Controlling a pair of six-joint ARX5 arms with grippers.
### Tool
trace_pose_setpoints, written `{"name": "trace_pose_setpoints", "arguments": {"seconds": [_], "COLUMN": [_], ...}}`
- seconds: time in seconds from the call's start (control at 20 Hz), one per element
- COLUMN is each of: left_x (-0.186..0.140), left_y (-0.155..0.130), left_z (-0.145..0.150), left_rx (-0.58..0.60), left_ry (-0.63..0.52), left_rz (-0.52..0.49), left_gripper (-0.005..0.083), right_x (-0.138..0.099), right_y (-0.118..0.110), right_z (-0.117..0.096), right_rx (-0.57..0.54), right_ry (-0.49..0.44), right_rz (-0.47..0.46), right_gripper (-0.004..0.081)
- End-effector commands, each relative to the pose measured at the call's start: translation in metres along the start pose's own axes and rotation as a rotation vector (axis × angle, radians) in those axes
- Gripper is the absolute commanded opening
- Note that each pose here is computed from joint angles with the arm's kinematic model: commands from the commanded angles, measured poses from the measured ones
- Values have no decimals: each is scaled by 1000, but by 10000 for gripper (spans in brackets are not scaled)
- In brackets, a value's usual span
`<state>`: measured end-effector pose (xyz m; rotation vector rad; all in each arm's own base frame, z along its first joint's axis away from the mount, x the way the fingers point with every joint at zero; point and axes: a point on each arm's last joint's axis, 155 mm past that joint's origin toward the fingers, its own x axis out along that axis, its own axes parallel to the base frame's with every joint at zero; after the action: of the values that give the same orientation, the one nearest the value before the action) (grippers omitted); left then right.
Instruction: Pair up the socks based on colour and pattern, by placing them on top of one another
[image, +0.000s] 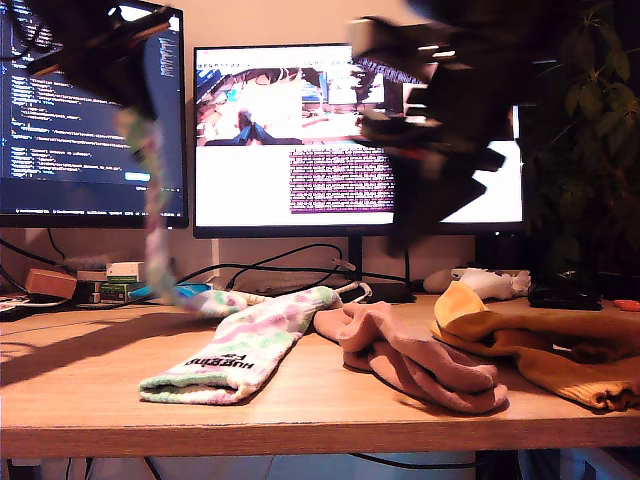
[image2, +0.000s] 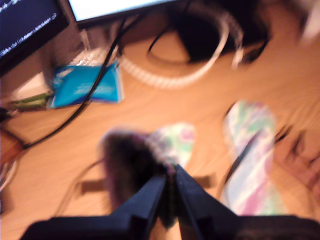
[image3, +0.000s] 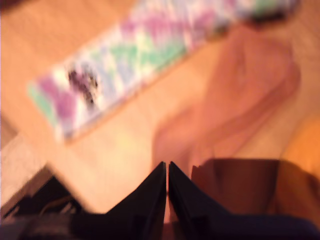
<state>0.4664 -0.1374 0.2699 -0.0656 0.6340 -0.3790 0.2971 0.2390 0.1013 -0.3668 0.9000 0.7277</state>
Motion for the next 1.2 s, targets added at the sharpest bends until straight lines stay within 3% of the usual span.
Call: {"name": "trace_pose_setpoints", "arguments": {"seconds": [0.0, 0.15, 0.3, 0.6, 0.8, 1.15], "left_x": [-5, -4, 10, 19, 28, 22], "left_y": [-16, -49, -78, -96, -94, -102], "left_z": [28, 55, 55, 59, 11, -62], "left_rx": [-63, -113, -129, -164, -213, -158], "left_ry": [-103, -206, -212, -235, -34, 250], "left_rz": [-48, -161, -224, -271, -249, -249], "left_gripper": [-20, -20, -20, -20, -20, -20], "right_x": [-2, -5, -5, -5, -5, -5], "right_y": [4, 5, 5, 7, 8, 11], "right_z": [-9, -11, -15, -21, -22, -14], "right_rx": [14, 22, 24, 27, 26, 18], "right_ry": [4, 1, 17, 42, 44, 13], "right_rz": [6, 6, 9, 18, 20, 41], "right_gripper": [-11, -11, -11, -11, -11, -11]}}
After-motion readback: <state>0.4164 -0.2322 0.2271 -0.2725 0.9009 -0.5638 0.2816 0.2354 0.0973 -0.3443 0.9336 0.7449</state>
